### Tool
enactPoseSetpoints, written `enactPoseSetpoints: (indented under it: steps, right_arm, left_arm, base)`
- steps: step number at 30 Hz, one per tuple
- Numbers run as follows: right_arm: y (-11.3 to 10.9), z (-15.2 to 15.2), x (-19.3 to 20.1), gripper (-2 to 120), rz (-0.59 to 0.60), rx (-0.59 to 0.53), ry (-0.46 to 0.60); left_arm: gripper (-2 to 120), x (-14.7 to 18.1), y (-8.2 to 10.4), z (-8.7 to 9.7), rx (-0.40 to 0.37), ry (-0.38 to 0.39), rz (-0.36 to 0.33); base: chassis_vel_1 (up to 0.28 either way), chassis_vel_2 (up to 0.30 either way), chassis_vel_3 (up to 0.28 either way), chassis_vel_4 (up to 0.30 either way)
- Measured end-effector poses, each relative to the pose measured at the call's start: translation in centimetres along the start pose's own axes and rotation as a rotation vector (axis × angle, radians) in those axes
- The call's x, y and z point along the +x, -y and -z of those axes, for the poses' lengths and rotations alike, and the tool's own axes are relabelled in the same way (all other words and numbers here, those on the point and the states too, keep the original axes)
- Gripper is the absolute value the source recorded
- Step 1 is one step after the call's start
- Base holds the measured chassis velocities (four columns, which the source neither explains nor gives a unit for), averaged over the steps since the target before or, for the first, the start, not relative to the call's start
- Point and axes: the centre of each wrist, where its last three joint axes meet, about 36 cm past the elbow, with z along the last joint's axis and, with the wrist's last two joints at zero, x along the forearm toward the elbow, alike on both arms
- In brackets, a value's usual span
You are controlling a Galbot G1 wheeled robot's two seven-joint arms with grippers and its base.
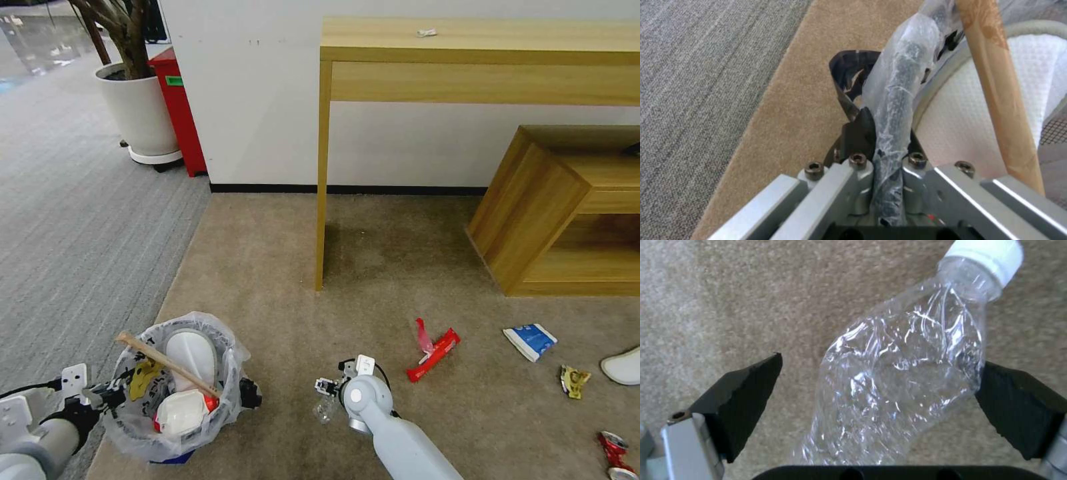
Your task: Pick up the trash bin and place the garbage on the floor into it.
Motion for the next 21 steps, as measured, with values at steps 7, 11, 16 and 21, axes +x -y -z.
enactPoseSetpoints:
  steps: [7,11,16,21]
  right_arm:
    - [-0.1,0.0,-0.8,80,-0.006,0.003,0.003]
    - [0.2,0.0,-1.0,65,-0.008,0.001,0.013]
    - [0.4,-0.1,-1.0,51,-0.005,0.003,0.022]
    - [0.7,-0.2,-1.5,39,0.004,0.01,0.046]
  left_arm:
    - [1,0.1,0.1,0.1,-0.002,0.003,-0.001]
    - [1,0.0,0.1,0.2,-0.003,0.007,-0.003]
    - [1,0.0,0.2,0.2,-0.003,0.008,-0.006]
    - [1,0.0,0.3,0.2,-0.002,0.008,-0.007]
  base:
    - [0.0,0.0,0.0,0.0]
    - [0.0,0.0,0.0,0.0]
    - [0.0,0.0,0.0,0.0]
    - [0.0,0.0,0.0,0.0]
